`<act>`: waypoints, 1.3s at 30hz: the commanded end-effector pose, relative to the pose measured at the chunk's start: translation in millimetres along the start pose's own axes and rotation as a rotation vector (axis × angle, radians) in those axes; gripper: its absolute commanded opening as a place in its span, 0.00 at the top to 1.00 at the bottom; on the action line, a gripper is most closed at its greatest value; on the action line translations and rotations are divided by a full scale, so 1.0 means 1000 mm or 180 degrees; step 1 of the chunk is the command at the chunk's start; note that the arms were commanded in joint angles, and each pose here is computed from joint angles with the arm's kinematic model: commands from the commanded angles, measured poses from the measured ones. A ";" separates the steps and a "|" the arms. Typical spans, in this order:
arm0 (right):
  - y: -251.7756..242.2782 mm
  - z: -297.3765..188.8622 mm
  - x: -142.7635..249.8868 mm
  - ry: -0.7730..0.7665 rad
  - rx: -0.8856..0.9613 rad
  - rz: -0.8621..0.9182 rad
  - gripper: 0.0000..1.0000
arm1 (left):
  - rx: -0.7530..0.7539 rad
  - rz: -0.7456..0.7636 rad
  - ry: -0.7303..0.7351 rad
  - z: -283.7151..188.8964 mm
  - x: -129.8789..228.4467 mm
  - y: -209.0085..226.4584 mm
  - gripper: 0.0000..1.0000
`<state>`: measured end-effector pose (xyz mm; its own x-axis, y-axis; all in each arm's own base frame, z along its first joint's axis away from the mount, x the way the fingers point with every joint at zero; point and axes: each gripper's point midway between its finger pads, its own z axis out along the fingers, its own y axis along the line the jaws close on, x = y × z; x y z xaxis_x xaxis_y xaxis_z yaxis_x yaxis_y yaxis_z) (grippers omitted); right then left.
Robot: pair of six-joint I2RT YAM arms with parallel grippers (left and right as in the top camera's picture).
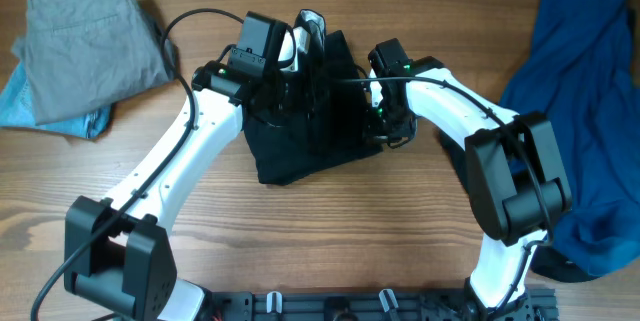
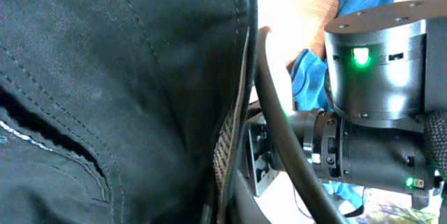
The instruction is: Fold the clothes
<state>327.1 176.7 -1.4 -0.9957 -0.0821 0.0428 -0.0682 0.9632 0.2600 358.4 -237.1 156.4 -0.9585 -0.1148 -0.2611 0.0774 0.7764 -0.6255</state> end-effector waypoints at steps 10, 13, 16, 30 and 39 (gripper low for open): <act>-0.016 0.024 0.035 0.0439 0.0175 0.0141 0.51 | -0.0087 0.0016 -0.0152 -0.004 -0.013 0.000 0.67; -0.033 0.006 0.031 0.0404 0.0474 0.0234 0.56 | -0.0292 -0.0042 -0.0317 -0.009 -0.025 0.017 0.62; -0.038 -0.036 0.009 0.0080 0.0565 0.0298 0.55 | -0.0657 -0.0147 -0.0612 -0.022 -0.047 0.048 0.47; 0.060 -0.152 -0.035 -0.1064 -0.0843 -0.0415 0.36 | -0.1055 -0.0256 -0.1381 -0.002 -0.124 0.119 0.18; 0.052 -0.070 -0.003 -0.0097 -0.0615 -0.0310 0.37 | -0.1241 -0.0416 -0.1119 0.057 -0.114 0.177 0.18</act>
<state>348.5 198.5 109.8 -0.9861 -0.1024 -0.1310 -0.1502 0.8863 0.4381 494.3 -135.4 54.4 -0.7892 -0.3688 -0.4911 -0.1714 0.9001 -0.4005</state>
